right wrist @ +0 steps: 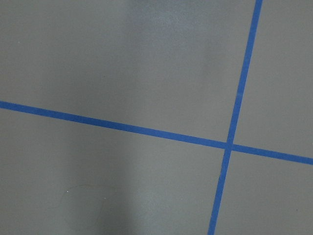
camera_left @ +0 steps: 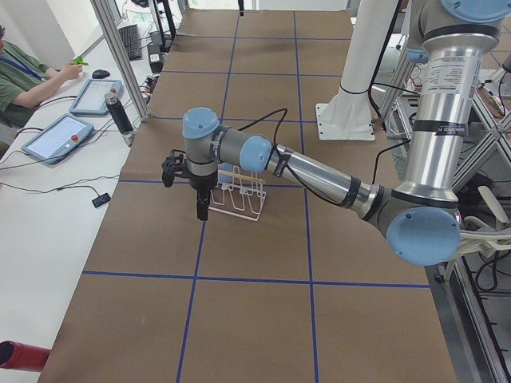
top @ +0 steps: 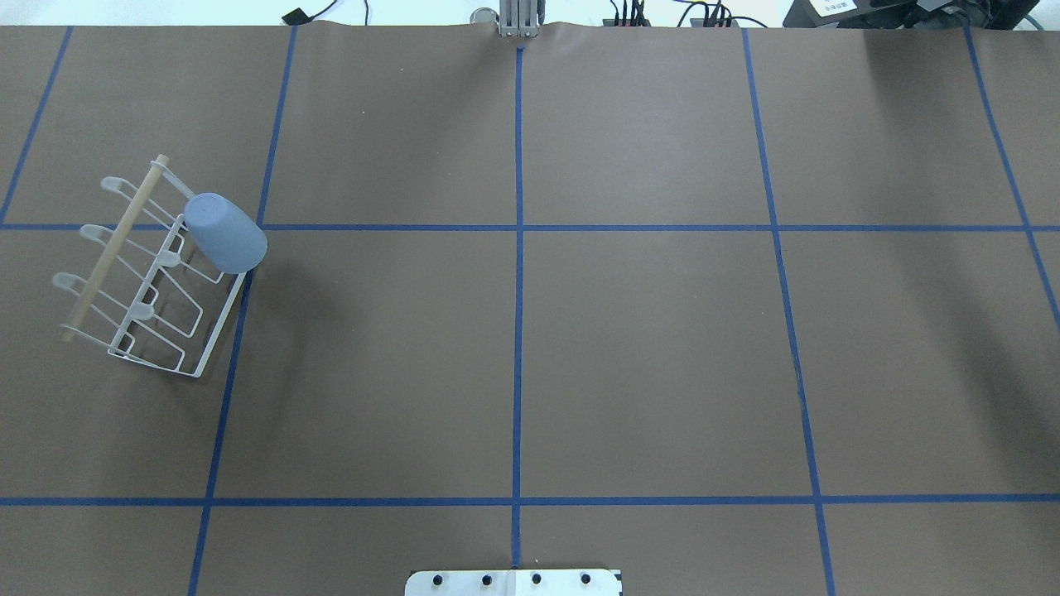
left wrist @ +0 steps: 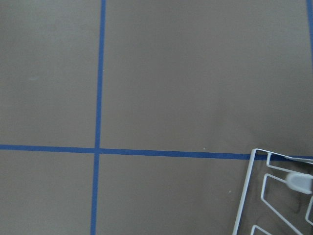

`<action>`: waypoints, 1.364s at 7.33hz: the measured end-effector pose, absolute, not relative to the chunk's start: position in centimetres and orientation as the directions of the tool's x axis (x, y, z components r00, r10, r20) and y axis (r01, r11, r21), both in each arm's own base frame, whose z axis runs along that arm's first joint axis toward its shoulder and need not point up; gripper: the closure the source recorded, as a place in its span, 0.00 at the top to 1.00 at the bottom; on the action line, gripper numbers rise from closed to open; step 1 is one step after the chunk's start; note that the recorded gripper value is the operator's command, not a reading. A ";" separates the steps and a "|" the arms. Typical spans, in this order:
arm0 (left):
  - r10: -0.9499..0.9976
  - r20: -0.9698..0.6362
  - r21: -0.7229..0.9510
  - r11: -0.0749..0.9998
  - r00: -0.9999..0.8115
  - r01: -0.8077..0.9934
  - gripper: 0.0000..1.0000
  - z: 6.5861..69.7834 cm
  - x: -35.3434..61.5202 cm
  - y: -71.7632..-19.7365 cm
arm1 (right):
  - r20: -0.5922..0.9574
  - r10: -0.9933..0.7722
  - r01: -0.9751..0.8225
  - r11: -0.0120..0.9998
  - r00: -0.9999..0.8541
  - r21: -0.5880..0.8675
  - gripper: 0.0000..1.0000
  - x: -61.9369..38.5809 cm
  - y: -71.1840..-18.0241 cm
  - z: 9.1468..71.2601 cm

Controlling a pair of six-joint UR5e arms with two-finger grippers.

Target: Hang cup on cup holder

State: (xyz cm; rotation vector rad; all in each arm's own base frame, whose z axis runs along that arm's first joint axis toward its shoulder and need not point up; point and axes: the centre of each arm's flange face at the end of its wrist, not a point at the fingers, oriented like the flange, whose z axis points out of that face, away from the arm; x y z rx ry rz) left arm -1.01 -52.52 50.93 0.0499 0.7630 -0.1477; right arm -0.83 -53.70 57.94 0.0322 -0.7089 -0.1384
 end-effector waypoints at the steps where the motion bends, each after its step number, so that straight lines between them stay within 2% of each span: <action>1: -0.138 -0.708 -0.037 0.987 0.692 0.159 0.98 53.5 -3.2 -51.8 | 0.654 -0.107 0.096 0.994 0.749 0.052 1.00 0.4 -52.7 59.2; 4: -0.176 -0.705 -0.094 0.983 0.687 0.156 0.98 59.0 -5.1 -49.4 | 0.693 -0.024 0.038 0.999 0.720 -0.006 1.00 3.6 -49.5 62.1; 6: -0.089 -0.705 -0.055 0.996 0.703 0.070 0.98 62.1 -5.3 -47.8 | 0.695 0.007 0.012 1.000 0.719 -0.022 1.00 4.9 -48.3 62.9; 10: -0.063 -0.704 -0.059 0.998 0.708 0.031 0.98 64.4 -5.3 -46.5 | 0.696 0.021 -0.008 1.000 0.717 -0.022 1.00 5.9 -47.9 62.6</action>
